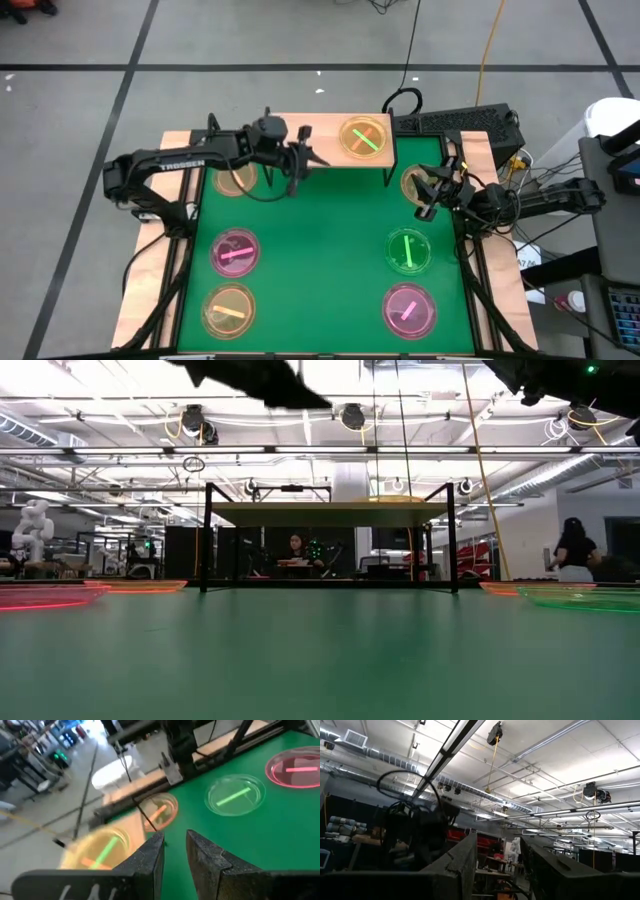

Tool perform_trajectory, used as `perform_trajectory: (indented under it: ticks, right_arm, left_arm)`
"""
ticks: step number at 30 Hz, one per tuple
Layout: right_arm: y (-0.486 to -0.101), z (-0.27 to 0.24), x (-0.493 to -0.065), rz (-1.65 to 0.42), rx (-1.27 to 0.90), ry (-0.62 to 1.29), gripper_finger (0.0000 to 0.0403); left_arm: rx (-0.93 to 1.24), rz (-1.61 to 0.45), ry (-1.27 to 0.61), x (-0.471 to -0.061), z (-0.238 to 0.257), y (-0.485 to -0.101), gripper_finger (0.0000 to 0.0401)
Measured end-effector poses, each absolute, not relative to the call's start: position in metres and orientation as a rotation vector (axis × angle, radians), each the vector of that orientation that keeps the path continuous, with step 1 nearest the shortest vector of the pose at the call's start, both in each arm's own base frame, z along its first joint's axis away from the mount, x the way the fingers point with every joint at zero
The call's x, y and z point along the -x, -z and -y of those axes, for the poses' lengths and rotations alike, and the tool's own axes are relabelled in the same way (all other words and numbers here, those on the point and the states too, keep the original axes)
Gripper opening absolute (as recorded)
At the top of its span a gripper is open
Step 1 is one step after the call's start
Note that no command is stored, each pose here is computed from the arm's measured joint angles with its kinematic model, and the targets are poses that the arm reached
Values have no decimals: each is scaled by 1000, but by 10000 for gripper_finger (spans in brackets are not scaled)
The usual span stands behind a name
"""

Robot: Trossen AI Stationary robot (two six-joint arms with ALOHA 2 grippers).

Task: Place and stack plates onto a shelf
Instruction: Stack the orange plate on top of the green plate on the shelf

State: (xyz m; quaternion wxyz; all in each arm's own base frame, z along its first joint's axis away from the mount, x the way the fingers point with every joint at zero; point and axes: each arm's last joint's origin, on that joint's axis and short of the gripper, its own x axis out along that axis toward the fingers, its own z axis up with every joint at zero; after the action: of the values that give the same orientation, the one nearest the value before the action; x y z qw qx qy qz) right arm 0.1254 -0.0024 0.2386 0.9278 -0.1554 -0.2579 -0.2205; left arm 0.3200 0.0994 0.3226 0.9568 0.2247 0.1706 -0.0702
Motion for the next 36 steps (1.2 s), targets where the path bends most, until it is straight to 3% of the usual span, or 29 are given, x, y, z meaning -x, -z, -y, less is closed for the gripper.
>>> perform_trajectory:
  ticks: [5,9,16,26,36]
  right_arm:
    - [-239,2,-125,528,319,452,132]
    - [-239,2,-125,528,320,452,132]
    - [-238,2,-126,527,315,450,132]
    - [-239,2,-125,550,219,422,132]
    - [-238,2,-126,547,219,422,132]
  left_arm:
    - [-362,-349,132,-316,-96,-282,88]
    - [-334,-230,111,-314,-89,-268,88]
    - [-351,-53,90,-303,-80,-276,88]
    - [-298,-49,88,-270,-70,-275,88]
    - [-195,-95,141,-272,-56,-260,88]
